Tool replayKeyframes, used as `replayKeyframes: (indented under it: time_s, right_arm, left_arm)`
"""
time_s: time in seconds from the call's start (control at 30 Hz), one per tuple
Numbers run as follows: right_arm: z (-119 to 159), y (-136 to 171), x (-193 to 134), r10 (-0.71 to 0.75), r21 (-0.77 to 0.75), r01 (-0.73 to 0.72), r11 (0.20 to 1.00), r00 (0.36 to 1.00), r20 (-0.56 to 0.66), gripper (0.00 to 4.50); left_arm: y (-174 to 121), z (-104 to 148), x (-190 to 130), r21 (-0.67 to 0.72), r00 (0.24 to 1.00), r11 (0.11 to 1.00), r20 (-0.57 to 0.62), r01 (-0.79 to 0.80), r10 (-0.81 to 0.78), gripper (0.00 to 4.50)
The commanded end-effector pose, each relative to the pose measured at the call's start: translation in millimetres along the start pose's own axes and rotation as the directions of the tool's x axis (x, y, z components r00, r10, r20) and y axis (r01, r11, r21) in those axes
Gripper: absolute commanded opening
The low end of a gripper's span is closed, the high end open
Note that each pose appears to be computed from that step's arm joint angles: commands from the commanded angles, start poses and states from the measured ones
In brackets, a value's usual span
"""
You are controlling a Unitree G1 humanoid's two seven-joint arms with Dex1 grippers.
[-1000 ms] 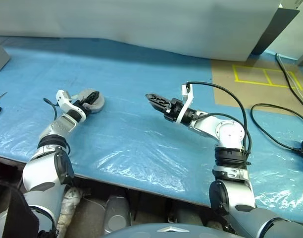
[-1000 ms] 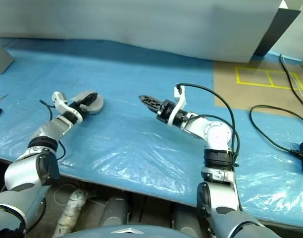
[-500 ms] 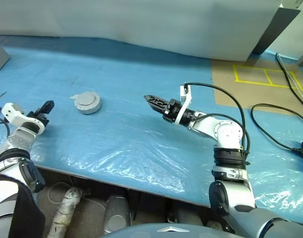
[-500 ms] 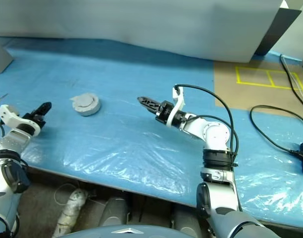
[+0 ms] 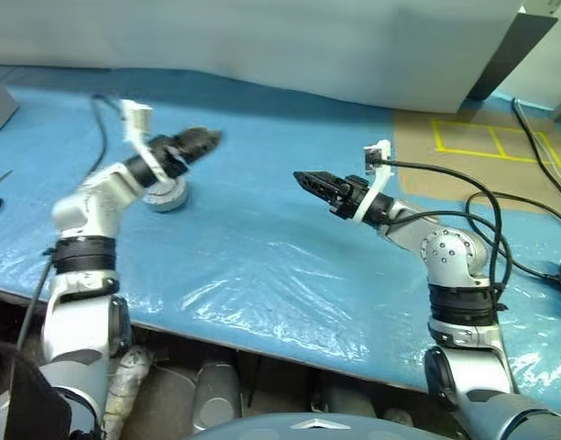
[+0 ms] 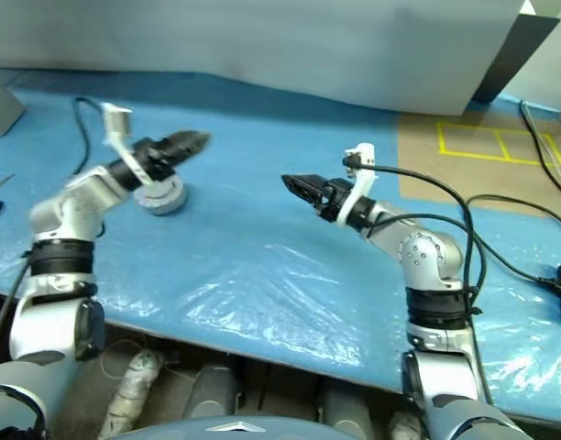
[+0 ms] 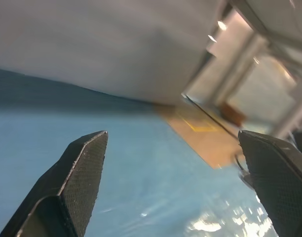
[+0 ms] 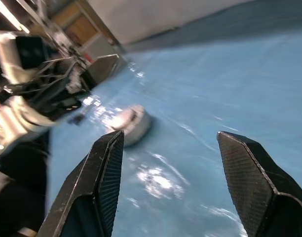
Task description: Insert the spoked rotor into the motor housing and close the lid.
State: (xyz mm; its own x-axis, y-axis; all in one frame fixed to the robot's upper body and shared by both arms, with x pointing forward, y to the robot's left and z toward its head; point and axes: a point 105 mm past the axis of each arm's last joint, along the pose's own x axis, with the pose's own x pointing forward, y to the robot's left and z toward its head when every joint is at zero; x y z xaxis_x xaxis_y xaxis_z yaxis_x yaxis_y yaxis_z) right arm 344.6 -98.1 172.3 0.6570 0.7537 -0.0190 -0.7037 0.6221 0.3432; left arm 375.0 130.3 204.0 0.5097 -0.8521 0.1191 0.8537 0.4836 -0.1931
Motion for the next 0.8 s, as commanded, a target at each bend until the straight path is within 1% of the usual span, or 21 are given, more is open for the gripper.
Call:
replayKeyframes:
  time_s: [0.03,0.1,0.2,0.3,0.43,0.6,0.8]
  right_arm:
    - [5,3,-10,-0.013,-0.146,0.013,0.989,1.0,0.002,3.13]
    - [2,-3,-19,-0.043,-0.152,0.043,0.988,0.999,0.0,3.13]
    - [0,-9,-28,-0.09,-0.132,0.091,0.987,0.996,0.014,3.13]
    - [-2,-8,-30,-0.103,-0.112,0.105,0.988,0.994,0.027,3.13]
    - [-5,-9,-30,-0.134,-0.099,0.138,0.985,0.99,0.044,3.13]
    - [-5,-6,-27,-0.126,-0.114,0.13,0.985,0.991,0.037,3.13]
    - [-5,-7,-23,-0.118,-0.123,0.121,0.985,0.993,0.029,3.13]
  left_arm:
    - [-19,-22,10,0.094,0.99,0.991,-0.11,0.094,-0.084,4.46]
    - [-21,-35,16,0.115,0.985,0.987,-0.147,0.109,-0.091,4.46]
    - [-27,-42,22,0.117,0.978,0.982,-0.164,0.148,-0.128,4.46]
    - [-34,-46,26,0.103,0.971,0.977,-0.17,0.185,-0.166,4.46]
    - [-46,-57,31,0.122,0.955,0.963,-0.208,0.24,-0.212,4.46]
    - [-46,-56,36,0.147,0.961,0.961,-0.189,0.232,-0.203,4.46]
    - [-46,-56,34,0.152,0.962,0.961,-0.185,0.229,-0.2,4.46]
